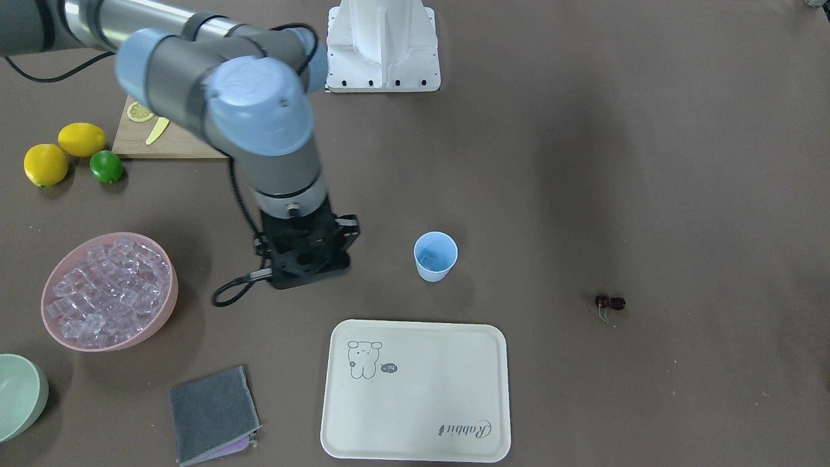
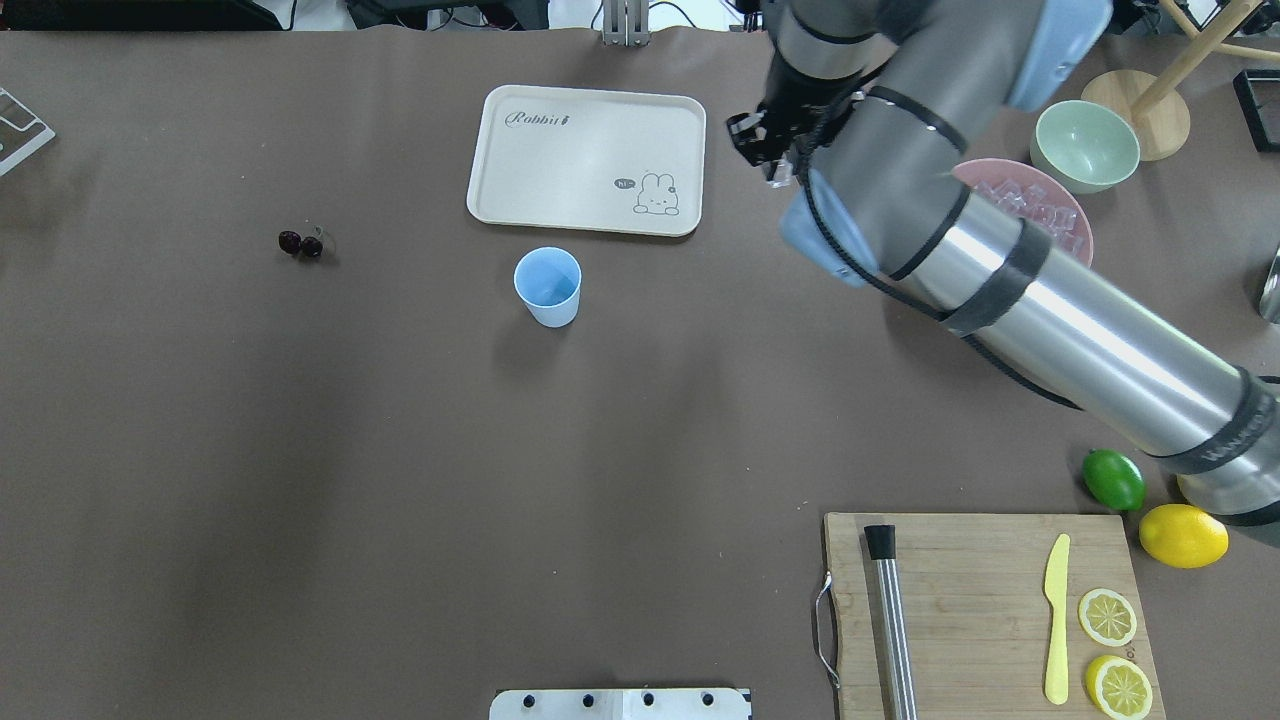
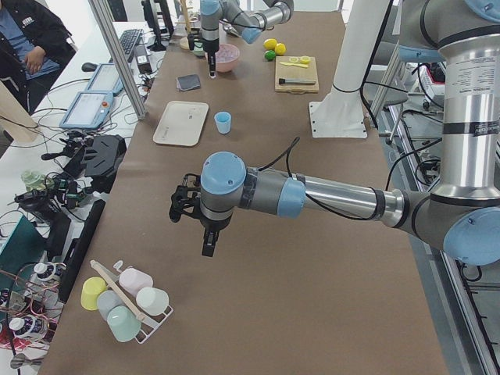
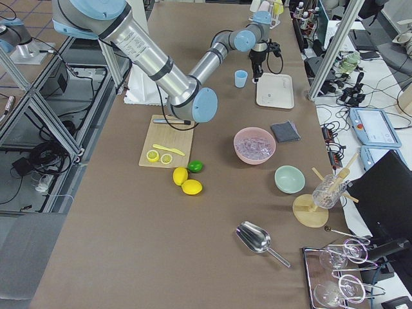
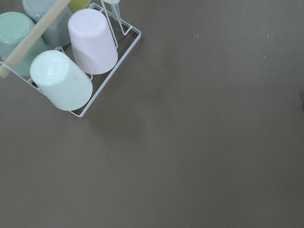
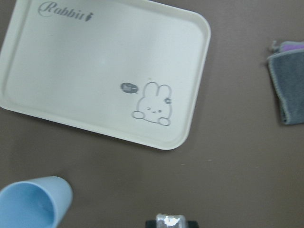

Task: Put ice and cherries in cup
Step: 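Carry the ice cube with the right gripper to the cup and drop it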

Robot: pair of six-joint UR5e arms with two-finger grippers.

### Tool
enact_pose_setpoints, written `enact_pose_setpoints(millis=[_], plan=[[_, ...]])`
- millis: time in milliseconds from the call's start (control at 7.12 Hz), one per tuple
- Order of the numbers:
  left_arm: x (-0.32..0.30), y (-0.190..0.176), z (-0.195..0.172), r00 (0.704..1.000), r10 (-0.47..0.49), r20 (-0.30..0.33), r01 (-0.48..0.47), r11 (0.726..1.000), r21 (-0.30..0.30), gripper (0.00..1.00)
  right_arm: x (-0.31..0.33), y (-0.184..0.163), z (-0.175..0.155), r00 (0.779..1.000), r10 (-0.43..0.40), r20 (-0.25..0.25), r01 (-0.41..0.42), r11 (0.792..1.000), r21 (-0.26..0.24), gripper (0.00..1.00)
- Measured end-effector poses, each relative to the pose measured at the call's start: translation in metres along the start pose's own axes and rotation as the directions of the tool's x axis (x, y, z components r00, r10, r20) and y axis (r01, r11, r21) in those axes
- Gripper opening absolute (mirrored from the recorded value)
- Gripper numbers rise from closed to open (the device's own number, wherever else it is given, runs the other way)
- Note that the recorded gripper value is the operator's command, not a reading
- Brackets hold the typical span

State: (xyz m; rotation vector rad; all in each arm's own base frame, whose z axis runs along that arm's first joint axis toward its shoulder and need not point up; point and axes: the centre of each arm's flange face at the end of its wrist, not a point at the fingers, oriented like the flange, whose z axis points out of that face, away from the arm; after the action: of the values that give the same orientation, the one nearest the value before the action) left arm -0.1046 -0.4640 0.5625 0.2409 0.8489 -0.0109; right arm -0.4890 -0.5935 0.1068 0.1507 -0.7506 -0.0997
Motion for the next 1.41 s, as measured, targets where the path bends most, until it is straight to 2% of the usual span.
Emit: enact_pose_setpoints(millis=[281,562,703,843,984,1265,1405], plan=[[-0.002,0.0,0.002,1.0,-0.004,0.001,0.004,1.0,-0.003,0.98,-0.087,0.016,0.017,0.996,0.092,-0.003,-0.092,0.995,0.043,0.11],[-0.004,0.001,0.003,1.0,-0.008,0.001,0.008,1.0,-0.007,0.98,-0.138,0.024,0.038,0.99,0.139,0.006,-0.139,0.987,0.084,0.13],[-0.005,0.001,0.004,1.0,-0.009,0.001,0.009,1.0,-0.008,0.98,-0.145,0.028,0.045,0.99,0.137,0.007,-0.137,0.986,0.096,0.57],[-0.005,0.001,0.004,1.0,-0.01,0.001,0.01,1.0,-0.009,0.98,-0.146,0.031,0.049,0.992,0.129,0.008,-0.129,0.987,0.101,0.93],[-0.005,0.001,0.004,1.0,-0.009,0.001,0.009,1.0,-0.008,0.98,-0.144,0.033,0.053,0.993,0.118,0.006,-0.118,0.988,0.102,0.99],[-0.003,0.001,0.003,1.0,-0.005,0.001,0.005,1.0,-0.005,0.98,-0.124,0.042,0.06,0.996,0.092,0.007,-0.092,0.99,0.105,0.99],[-0.002,0.0,0.001,1.0,-0.003,0.001,0.003,1.0,-0.003,0.98,-0.094,0.05,0.06,0.998,0.062,0.002,-0.061,0.992,0.108,0.98]])
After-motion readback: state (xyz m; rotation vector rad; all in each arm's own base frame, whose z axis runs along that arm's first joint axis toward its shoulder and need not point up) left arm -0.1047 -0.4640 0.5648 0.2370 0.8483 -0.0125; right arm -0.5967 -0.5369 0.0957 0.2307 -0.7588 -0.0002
